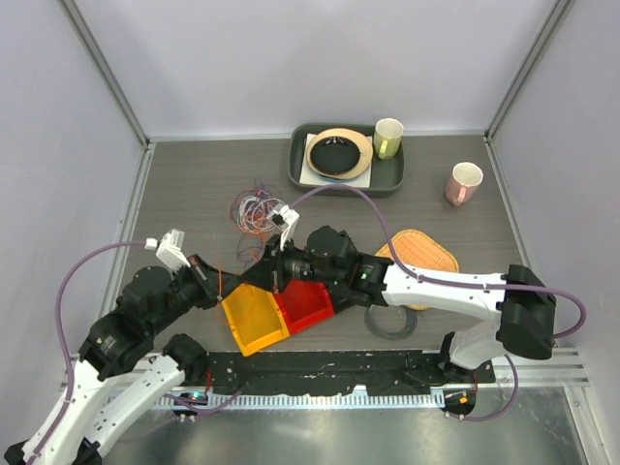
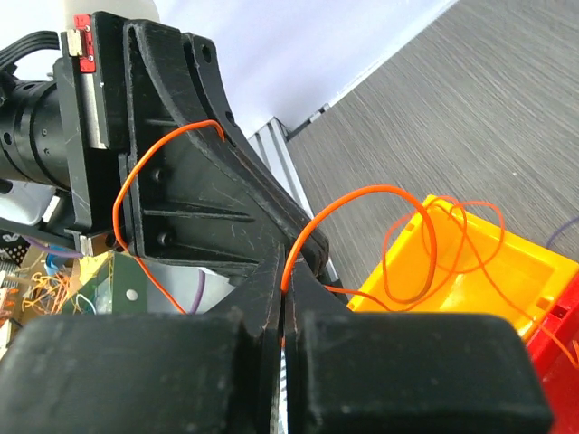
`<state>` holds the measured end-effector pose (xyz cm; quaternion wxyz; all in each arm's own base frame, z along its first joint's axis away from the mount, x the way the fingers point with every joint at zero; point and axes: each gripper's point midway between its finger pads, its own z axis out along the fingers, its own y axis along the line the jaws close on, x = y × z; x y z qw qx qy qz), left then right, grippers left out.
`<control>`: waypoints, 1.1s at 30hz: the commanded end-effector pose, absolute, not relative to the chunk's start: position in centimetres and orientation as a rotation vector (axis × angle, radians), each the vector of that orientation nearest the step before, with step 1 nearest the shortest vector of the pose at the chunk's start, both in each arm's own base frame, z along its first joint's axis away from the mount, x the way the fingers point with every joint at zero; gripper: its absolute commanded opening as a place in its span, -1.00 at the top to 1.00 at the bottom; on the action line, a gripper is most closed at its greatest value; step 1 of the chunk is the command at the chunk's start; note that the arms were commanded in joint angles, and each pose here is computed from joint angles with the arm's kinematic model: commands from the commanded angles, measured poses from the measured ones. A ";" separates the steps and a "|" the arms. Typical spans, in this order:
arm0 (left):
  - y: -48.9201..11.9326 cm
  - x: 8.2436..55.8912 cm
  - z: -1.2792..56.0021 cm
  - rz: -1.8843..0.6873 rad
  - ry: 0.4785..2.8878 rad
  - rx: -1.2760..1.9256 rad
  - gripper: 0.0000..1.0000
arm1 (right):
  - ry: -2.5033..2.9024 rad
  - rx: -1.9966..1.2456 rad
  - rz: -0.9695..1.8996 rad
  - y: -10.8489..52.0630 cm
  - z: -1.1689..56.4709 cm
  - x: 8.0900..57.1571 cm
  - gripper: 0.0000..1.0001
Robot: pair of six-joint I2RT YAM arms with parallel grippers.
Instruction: Untangle the cables
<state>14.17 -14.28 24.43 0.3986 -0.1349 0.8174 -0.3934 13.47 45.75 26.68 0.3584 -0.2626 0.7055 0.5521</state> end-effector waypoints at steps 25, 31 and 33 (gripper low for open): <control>-13.7 14.7 24.8 -0.991 2.006 -0.372 1.00 | 1.831 -0.614 1.495 47.1 25.1 12.4 0.99; -12.2 14.9 21.2 -0.883 2.058 -0.482 1.00 | 1.972 -0.596 1.468 48.1 19.9 12.5 0.99; -11.8 15.2 19.5 -0.816 2.102 -0.515 0.99 | 2.033 -0.560 1.390 47.8 17.6 13.3 0.99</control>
